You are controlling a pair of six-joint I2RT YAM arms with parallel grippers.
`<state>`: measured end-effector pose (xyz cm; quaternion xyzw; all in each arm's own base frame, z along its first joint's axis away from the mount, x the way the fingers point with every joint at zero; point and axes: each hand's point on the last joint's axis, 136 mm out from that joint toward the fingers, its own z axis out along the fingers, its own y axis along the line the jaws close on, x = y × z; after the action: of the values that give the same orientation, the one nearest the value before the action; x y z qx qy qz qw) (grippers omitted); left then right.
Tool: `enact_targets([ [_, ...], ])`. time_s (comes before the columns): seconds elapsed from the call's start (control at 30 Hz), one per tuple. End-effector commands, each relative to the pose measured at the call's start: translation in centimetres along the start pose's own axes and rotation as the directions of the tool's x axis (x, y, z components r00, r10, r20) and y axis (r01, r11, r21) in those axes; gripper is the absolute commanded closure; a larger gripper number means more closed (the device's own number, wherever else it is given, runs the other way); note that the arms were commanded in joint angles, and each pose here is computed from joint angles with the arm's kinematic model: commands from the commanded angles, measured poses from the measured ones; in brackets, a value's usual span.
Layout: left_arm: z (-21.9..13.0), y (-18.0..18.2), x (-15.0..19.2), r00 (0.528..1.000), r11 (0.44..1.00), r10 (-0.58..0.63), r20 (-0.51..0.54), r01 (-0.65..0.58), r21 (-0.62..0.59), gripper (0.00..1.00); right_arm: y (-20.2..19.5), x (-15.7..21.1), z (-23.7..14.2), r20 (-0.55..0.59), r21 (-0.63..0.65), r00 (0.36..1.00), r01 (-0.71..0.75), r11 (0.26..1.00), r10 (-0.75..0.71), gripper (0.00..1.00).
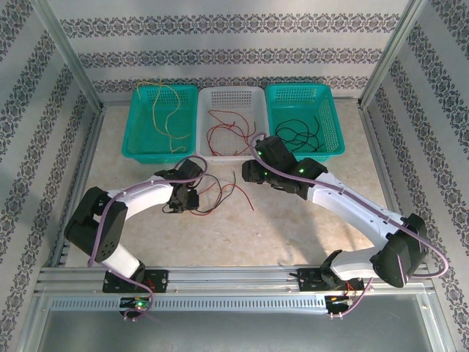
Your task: Untangle the cables
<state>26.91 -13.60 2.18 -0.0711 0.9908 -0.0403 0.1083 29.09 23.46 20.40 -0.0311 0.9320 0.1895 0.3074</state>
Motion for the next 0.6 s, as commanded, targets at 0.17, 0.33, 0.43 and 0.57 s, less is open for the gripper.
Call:
enact_targets([
  [0.17, 0.5, 0.1, -0.3, 1.000, 1.000, -0.019, -0.022, 0.018, -0.013, 0.71, -0.8, -1.5, -2.1, 0.083, -0.008, 0.996, -0.036, 0.999, 0.037, 0.44],
  [0.33, 0.5, -0.1, -0.6, 1.000, 1.000, -0.017, -0.014, 0.017, -0.008, 0.80, -0.7, -1.9, -2.6, 0.093, -0.015, 0.995, -0.036, 0.999, 0.037, 0.44],
  [0.43, -0.3, -0.5, -1.1, 1.000, 1.000, -0.003, 0.015, 0.002, 0.021, 0.89, -0.6, -2.1, -2.9, 0.097, -0.020, 0.995, -0.035, 0.999, 0.036, 0.44],
  [0.57, -2.7, -1.7, -2.3, 0.995, 0.994, 0.046, 0.094, -0.055, 0.093, 0.98, -0.6, -2.3, -3.2, 0.101, -0.028, 0.994, -0.038, 0.999, 0.040, 0.44],
])
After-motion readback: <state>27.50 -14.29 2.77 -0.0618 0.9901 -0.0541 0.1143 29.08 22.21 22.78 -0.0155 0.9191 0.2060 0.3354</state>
